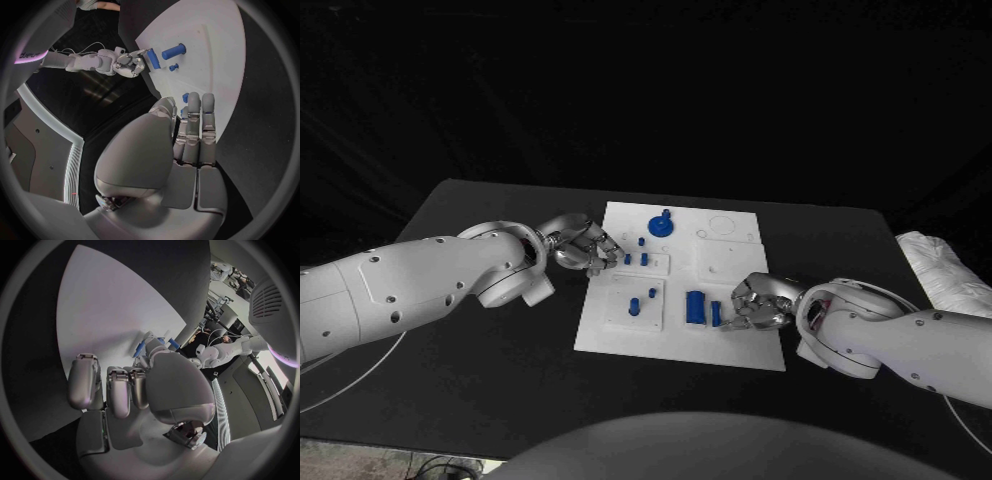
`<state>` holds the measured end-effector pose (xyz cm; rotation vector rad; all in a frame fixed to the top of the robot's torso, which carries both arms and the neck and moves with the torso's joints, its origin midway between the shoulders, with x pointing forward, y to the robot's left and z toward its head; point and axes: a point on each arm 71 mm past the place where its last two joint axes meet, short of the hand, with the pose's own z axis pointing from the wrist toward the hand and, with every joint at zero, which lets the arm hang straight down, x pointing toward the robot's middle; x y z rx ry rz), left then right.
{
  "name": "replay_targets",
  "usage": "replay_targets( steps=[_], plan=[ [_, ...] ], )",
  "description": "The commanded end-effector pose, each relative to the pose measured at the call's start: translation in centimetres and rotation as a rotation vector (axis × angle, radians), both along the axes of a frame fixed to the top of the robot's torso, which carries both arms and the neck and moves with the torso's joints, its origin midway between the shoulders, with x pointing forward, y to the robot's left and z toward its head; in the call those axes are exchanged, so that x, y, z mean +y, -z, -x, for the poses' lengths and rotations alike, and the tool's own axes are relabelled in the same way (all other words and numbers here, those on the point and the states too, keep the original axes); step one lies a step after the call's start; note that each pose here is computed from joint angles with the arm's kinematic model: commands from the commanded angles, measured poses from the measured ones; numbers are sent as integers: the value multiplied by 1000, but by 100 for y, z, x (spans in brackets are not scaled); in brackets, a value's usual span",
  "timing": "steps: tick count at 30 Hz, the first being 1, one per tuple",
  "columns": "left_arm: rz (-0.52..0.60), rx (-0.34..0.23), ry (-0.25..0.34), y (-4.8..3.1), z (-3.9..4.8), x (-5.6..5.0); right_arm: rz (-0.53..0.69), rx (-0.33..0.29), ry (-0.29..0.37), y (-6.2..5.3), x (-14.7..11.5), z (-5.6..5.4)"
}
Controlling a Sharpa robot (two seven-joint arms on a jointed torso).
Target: Assemble the parts on the task board
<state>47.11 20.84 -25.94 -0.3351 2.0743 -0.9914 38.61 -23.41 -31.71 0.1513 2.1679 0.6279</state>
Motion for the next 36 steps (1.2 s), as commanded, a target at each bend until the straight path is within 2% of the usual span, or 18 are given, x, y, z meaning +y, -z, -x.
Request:
replay_targets(
  steps=[1,4,9,15,18,19,21,25,28,31,36],
  plan=[
    [25,-14,11,-21,7,-18,-25,14,18,-4,-20,16],
    [60,-48,8,-54,5,-17,-73,-20,27,-59,-45,30],
    [142,-125,-1,-137,11,-20,-174,-98,32,-224,-69,21],
    [288,-246,-24,-278,30,-33,-341,-207,55,-560,-101,-97],
    [352,-291,-31,-334,44,-40,-435,-220,86,-690,-131,-176],
    [386,-310,-36,-360,54,-42,-499,-210,111,-736,-148,-219],
    [417,-317,-43,-378,64,-43,-574,-179,137,-759,-160,-258],
    [473,-303,-48,-391,94,-46,-748,-82,180,-762,-153,-337],
    [515,-268,-52,-367,132,-48,-860,-2,177,-753,-119,-374],
    [559,-222,-63,-341,159,-55,-947,51,157,-758,-90,-394],
    [623,-175,-88,-316,169,-69,-1020,68,130,-779,-86,-416]
  ],
)
